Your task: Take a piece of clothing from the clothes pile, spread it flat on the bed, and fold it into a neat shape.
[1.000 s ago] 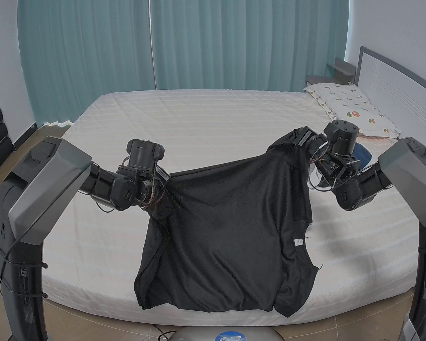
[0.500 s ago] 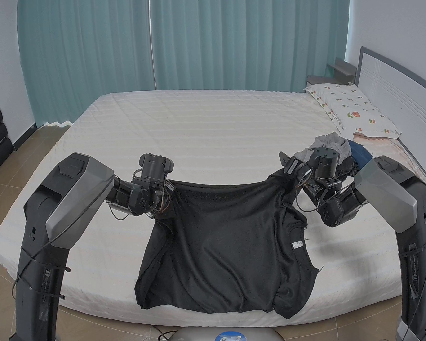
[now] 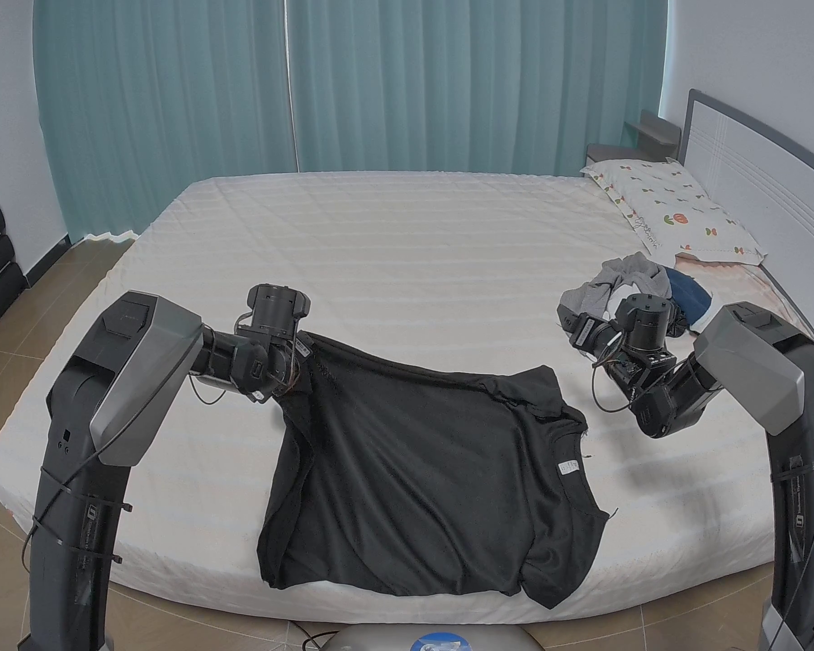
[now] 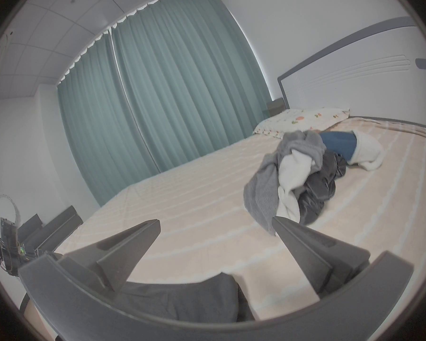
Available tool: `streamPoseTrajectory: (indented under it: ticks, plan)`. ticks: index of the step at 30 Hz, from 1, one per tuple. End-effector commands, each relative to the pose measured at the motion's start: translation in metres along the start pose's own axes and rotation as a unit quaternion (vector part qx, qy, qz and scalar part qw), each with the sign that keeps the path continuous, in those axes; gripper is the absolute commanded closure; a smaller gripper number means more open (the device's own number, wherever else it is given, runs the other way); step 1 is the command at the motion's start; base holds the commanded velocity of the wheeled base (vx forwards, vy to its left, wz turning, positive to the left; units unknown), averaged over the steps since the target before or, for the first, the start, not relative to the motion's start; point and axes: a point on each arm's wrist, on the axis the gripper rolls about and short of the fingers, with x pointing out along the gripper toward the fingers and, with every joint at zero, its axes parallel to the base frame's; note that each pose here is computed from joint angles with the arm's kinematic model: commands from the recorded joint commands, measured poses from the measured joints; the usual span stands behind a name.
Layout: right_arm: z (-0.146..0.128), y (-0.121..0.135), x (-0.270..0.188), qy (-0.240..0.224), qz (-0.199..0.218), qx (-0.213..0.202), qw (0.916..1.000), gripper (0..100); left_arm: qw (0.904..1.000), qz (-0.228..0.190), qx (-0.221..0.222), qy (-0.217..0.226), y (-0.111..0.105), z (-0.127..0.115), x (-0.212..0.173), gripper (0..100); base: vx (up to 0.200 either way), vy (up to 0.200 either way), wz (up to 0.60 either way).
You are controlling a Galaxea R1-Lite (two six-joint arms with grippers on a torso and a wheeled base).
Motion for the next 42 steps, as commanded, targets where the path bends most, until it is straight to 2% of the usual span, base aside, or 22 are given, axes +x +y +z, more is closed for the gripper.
streamPoseTrajectory:
  ticks: [1, 2, 5, 7, 10, 12, 13, 16, 19, 27, 28, 29, 30, 33, 38, 42]
  plan:
    - [0.028, -0.003, -0.001, -0.033, 0.009, 0.008, 0.9994, 0, 0.9997, 0.013, -0.018, -0.011, 0.002, 0.030, 0.008, 0, 0.000, 0.000, 0.00]
    - [0.022, -0.008, -0.002, -0.019, 0.005, 0.006, 0.9998, 0, 0.9993, 0.034, -0.013, 0.002, 0.006, 0.031, 0.012, 0, 0.000, 0.000, 0.00]
    - [0.003, -0.016, -0.008, 0.014, -0.003, 0.002, 0.9999, 0, 0.9976, 0.058, -0.003, 0.038, 0.011, 0.031, 0.013, 0, 0.000, 0.000, 0.00]
    - [-0.007, -0.019, -0.017, 0.041, 0.013, 0.019, 0.9989, 0, 0.9974, 0.041, -0.020, 0.055, 0.005, 0.040, 0.008, 0, 0.000, 0.000, 0.00]
    - [-0.011, -0.016, -0.035, 0.076, 0.045, 0.075, 0.9932, 0, 0.9940, 0.000, -0.060, 0.091, 0.001, 0.052, 0.001, 0, 0.000, 0.000, 0.00]
    - [-0.012, -0.017, -0.041, 0.088, 0.052, 0.086, 0.9910, 0, 0.9914, -0.021, -0.074, 0.106, -0.002, 0.061, -0.007, 0, 0.000, 0.000, 0.00]
    - [-0.017, -0.020, -0.050, 0.112, 0.059, 0.093, 0.9876, 0, 0.9874, -0.046, -0.098, 0.116, -0.003, 0.073, -0.011, 0, 0.000, 0.000, 0.00]
    - [-0.026, -0.027, -0.059, 0.124, 0.058, 0.099, 0.9856, 0, 0.9824, -0.087, -0.143, 0.083, -0.008, 0.085, -0.009, 0, 0.000, 0.000, 0.00]
    - [-0.039, -0.034, -0.065, 0.131, 0.055, 0.107, 0.9841, 0, 0.9780, -0.108, -0.167, 0.064, -0.010, 0.094, -0.010, 0, 0.000, 0.000, 0.00]
    - [-0.062, -0.045, -0.068, 0.150, 0.049, 0.140, 0.9774, 0, 0.9793, -0.098, -0.163, 0.068, -0.007, 0.092, -0.007, 0, 0.000, 0.000, 0.00]
    - [-0.063, -0.045, -0.068, 0.160, 0.055, 0.159, 0.9727, 0, 0.9847, -0.078, -0.135, 0.078, -0.003, 0.082, -0.002, 0, 0.000, 0.000, 0.00]
    - [-0.063, -0.045, -0.068, 0.160, 0.055, 0.159, 0.9727, 0, 0.9847, -0.078, -0.135, 0.078, -0.003, 0.082, -0.002, 0, 0.000, 0.000, 0.00]
    - [-0.066, -0.048, -0.068, 0.170, 0.059, 0.178, 0.9674, 0, 0.9871, -0.063, -0.118, 0.088, 0.000, 0.075, 0.002, 0, 0.000, 0.000, 0.00]
    - [-0.067, -0.055, -0.070, 0.177, 0.048, 0.198, 0.9629, 0, 0.9858, -0.045, -0.124, 0.104, 0.003, 0.073, 0.000, 0, 0.000, 0.000, 0.00]
    - [-0.066, -0.068, -0.079, 0.185, 0.025, 0.208, 0.9602, 0, 0.9838, -0.012, -0.120, 0.133, 0.011, 0.071, -0.007, 0, 0.000, 0.000, 0.00]
    - [-0.067, -0.075, -0.080, 0.190, 0.018, 0.213, 0.9581, 0, 0.9797, -0.018, -0.123, 0.157, 0.019, 0.073, -0.023, 0, 0.000, 0.000, 0.00]
